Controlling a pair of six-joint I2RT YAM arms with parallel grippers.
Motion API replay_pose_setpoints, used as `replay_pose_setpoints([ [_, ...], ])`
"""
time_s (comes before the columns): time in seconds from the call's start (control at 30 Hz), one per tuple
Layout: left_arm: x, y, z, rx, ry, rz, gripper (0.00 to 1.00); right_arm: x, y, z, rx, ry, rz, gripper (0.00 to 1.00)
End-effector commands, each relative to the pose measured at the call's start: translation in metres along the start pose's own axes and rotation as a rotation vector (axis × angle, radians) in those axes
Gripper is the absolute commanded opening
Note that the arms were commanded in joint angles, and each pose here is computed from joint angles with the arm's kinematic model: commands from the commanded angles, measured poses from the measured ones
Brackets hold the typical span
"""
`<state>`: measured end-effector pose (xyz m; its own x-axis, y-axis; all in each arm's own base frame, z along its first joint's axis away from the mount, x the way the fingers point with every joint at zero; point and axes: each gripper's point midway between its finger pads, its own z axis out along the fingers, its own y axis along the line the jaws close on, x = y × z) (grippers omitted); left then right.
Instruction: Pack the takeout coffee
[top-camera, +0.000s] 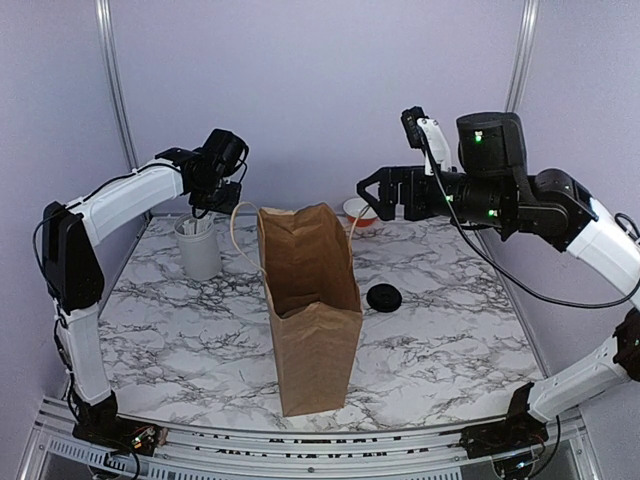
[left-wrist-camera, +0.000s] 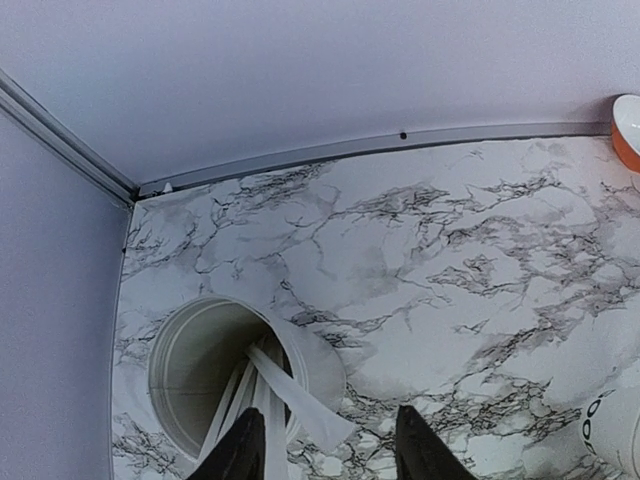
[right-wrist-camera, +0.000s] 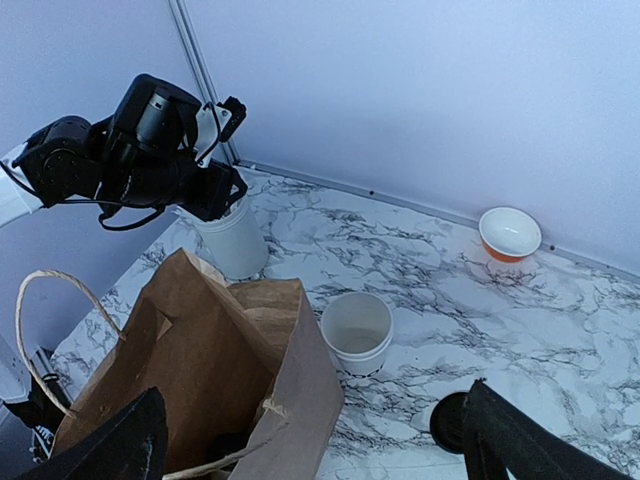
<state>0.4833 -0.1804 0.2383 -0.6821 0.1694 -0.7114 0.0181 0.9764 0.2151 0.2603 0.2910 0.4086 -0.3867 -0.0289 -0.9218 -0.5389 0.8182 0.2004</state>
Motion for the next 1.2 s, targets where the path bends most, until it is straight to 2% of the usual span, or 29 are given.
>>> replay_pose_setpoints([
  [0.0,0.000,0.007,0.011,-0.061,0.013,0.027,0.40,-0.011,-0.006,-0.008,0.010,-0.044,0.032,0.99],
  [0.5,-0.001,0.010,0.033,-0.153,0.010,0.079,0.28,-0.012,-0.010,-0.018,0.010,-0.083,0.053,0.99],
  [0.67,-0.001,0.010,0.035,-0.155,0.009,0.083,0.20,-0.012,-0.011,-0.018,0.013,-0.084,0.053,0.99],
  [0.9,-0.007,0.012,0.026,-0.144,-0.007,0.077,0.05,-0.012,-0.011,-0.018,0.014,-0.091,0.051,0.99],
  [1.17,-0.028,0.027,-0.006,-0.145,-0.072,0.062,0.00,-0.014,-0.012,-0.018,0.017,-0.099,0.048,0.99],
])
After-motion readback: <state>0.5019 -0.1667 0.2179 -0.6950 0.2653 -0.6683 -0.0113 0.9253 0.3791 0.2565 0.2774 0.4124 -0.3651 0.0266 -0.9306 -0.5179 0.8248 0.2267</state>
